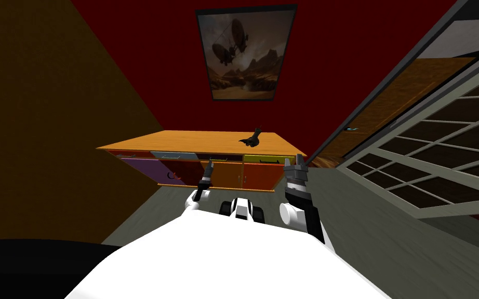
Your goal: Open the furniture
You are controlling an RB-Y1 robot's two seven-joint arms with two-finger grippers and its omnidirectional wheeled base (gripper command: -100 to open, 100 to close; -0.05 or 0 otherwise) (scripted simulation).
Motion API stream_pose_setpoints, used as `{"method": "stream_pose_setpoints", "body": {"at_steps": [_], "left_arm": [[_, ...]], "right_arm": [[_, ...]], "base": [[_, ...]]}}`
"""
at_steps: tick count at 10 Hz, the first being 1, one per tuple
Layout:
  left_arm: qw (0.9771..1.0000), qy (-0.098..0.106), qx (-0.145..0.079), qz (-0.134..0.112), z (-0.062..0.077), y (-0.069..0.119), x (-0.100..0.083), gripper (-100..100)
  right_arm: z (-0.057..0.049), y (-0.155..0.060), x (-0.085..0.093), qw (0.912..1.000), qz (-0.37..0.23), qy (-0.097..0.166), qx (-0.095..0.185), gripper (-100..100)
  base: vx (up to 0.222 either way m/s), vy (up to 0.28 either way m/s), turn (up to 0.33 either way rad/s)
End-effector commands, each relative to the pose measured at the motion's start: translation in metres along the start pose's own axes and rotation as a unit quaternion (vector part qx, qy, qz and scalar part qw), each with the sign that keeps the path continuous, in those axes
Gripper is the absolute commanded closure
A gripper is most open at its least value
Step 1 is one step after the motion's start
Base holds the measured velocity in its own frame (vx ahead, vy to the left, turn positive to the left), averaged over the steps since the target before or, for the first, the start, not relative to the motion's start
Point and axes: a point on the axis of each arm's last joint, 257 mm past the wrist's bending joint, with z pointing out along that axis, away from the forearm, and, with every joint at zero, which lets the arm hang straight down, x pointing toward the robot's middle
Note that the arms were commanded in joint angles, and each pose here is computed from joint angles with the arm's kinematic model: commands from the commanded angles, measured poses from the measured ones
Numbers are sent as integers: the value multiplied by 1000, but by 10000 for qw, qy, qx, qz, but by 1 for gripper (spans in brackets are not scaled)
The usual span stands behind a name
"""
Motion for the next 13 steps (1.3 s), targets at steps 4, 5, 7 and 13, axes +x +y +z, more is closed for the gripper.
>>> {"method": "stream_pose_setpoints", "body": {"at_steps": [4, 5, 7, 13], "left_arm": [[9997, 93, -238, 28, 25, 9, -3, -100], [9996, 105, -268, 35, 28, 10, -3, -100], [9992, 138, -360, 55, 38, 12, -5, -100], [9980, 208, -587, 111, 62, 18, -10, -100]], "right_arm": [[0, 0, 0, 10000, 0, 0, 0, 0], [0, 0, 0, 10000, 0, 0, 0, 0], [0, 0, 0, 10000, 0, 0, 0, 0], [0, 0, 0, 10000, 0, 0, 0, 0]], "base": [[-38, -27, 0], [-51, -37, 0], [-48, -32, 1], [-41, -29, 0]]}}
